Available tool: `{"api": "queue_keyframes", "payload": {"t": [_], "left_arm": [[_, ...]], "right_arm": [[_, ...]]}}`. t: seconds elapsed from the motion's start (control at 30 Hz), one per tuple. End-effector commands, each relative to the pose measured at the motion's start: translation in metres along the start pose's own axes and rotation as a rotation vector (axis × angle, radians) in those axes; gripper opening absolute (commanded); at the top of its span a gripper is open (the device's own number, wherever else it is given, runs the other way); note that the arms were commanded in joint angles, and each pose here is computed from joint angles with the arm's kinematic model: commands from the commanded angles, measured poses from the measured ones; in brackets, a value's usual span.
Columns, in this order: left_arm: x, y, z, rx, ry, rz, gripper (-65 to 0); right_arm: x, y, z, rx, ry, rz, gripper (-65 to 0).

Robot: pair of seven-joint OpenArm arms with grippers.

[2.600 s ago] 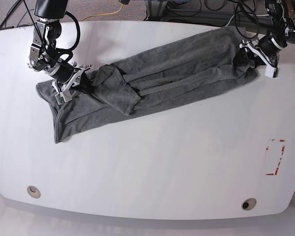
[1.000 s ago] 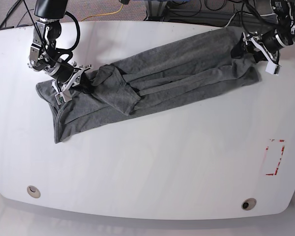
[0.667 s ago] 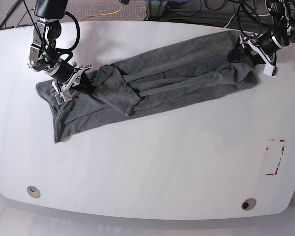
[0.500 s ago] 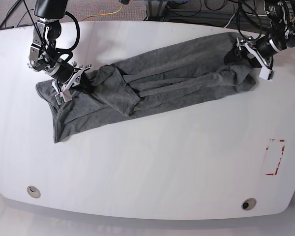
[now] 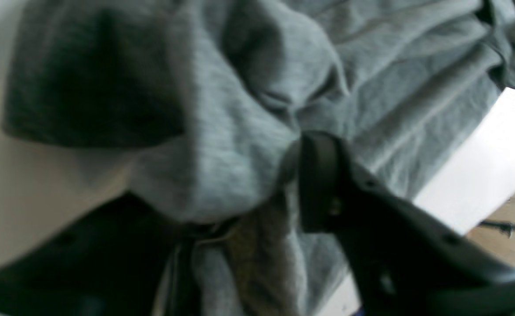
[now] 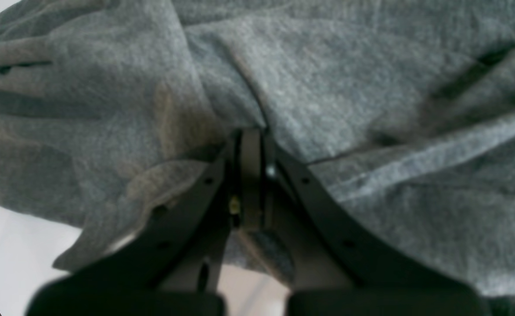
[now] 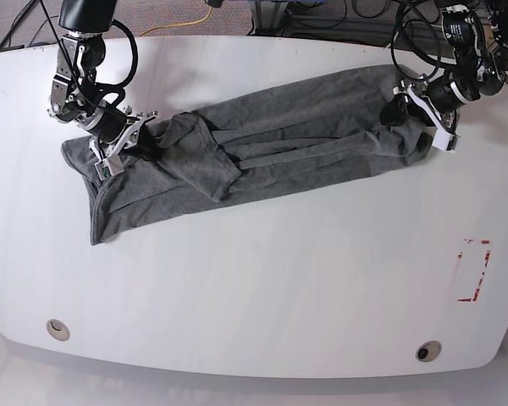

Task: Layout the t-shirt on the table in an organized manner, then fold the t-shirt properly
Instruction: 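Fold the strip end with the left gripper toward the right gripper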

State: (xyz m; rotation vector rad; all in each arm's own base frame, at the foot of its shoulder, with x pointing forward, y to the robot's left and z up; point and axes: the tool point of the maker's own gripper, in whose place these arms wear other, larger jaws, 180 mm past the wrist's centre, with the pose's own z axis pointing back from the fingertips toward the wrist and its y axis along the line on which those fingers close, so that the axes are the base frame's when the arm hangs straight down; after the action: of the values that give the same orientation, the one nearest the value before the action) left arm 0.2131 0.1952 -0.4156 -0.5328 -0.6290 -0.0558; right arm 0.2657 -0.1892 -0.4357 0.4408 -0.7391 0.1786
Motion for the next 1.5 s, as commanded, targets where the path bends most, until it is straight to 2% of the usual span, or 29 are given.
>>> {"api": "queue_keyframes", "payload": {"t": [0.0,0.1,0.33,0.63,0.93,1.1,1.37,1.47], "left_arm": [[-0.004,0.003,0.001,0.016,0.029,-0.016,-43.9],[-0.006,0.005,0.002,0.03,0.038,-0.022,-48.2],[-0.009,0.016,0.005,0.085,0.065,-0.044,-65.0],[0.006,0.019,0.009,0.121,0.056,-0.103,-64.9],[0.066,-0.001,0.037,0.187,-0.061,-0.262,-64.9],[0.084,-0.014,0.046,0.204,-0.084,-0.334,-64.9],[0.098,-0.014,0.048,0.235,-0.028,-0.368,-64.9],[0.103,-0.016,0.046,0.233,-0.036,-0.373,-64.9]], "right_arm": [[-0.028,-0.016,0.005,-0.071,0.143,0.025,-64.5],[-0.028,-0.016,0.005,-0.071,0.143,0.025,-64.5],[-0.028,-0.017,0.006,-0.073,0.142,0.025,-64.5],[-0.028,-0.016,0.005,-0.071,0.141,0.023,-64.5],[-0.028,-0.016,0.005,-0.071,0.141,0.023,-64.5],[-0.028,-0.016,0.005,-0.07,0.141,0.022,-64.5],[-0.028,-0.016,0.005,-0.071,0.141,0.023,-64.5],[-0.028,-0.016,0.005,-0.071,0.141,0.023,-64.5]]}}
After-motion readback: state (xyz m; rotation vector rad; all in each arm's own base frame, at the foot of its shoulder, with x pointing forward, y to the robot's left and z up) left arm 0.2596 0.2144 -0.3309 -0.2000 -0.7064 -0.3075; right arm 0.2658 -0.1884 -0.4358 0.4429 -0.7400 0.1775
